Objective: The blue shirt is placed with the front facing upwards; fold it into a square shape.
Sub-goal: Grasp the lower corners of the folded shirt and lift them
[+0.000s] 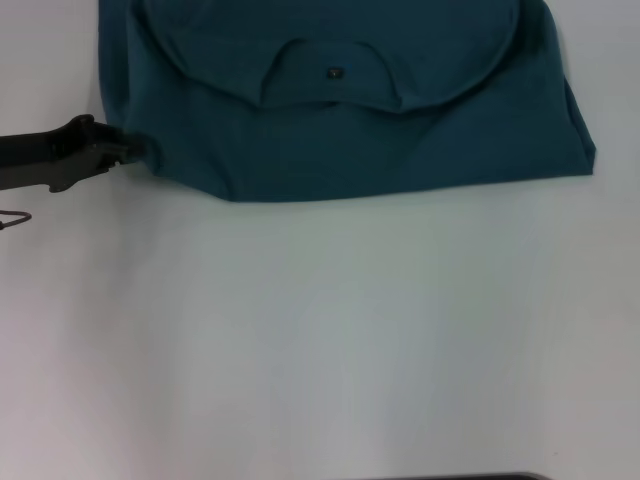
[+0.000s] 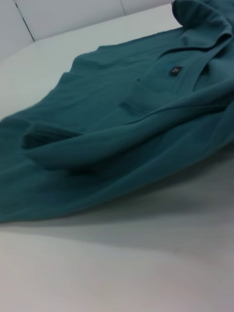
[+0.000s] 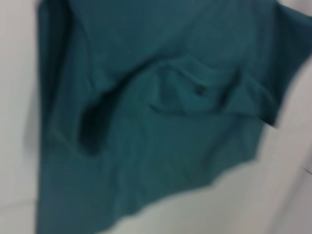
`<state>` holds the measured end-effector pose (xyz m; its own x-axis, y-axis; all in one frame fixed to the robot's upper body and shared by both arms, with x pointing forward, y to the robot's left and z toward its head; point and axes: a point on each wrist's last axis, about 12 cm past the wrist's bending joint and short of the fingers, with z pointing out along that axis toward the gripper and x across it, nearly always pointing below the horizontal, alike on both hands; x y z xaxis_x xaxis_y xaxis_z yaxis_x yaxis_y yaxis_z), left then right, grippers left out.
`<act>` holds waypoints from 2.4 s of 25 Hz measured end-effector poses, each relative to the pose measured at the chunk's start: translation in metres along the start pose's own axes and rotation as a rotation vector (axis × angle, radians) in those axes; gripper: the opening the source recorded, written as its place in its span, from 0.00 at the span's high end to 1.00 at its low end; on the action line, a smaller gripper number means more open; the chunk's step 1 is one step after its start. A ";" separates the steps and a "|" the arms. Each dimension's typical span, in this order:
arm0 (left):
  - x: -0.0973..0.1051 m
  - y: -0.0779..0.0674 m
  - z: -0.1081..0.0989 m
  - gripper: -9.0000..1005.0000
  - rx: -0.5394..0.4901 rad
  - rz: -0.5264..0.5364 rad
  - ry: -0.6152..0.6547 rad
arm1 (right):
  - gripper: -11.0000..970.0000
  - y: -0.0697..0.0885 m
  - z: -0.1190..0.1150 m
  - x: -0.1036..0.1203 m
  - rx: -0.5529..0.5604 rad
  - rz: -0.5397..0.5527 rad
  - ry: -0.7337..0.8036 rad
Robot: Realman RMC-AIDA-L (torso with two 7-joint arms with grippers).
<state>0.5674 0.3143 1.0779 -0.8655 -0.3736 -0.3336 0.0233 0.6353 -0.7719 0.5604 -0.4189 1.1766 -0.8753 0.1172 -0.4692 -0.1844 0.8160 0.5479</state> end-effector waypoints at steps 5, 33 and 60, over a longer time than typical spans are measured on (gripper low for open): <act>0.001 -0.001 -0.004 0.88 0.008 0.007 0.002 | 0.08 0.006 0.019 0.000 0.009 -0.013 0.035; 0.001 0.003 -0.008 0.88 0.002 0.012 -0.003 | 0.09 -0.012 0.049 0.016 0.015 0.139 -0.021; 0.007 0.008 -0.011 0.88 0.000 -0.005 -0.002 | 0.08 -0.010 0.063 0.014 0.059 -0.024 0.019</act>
<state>0.5557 0.3243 1.0754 -0.8646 -0.3784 -0.3306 0.0187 0.6333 -0.7737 0.5785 -0.3904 1.1212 -0.8795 0.0866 -0.4680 -0.1794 0.8505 0.4945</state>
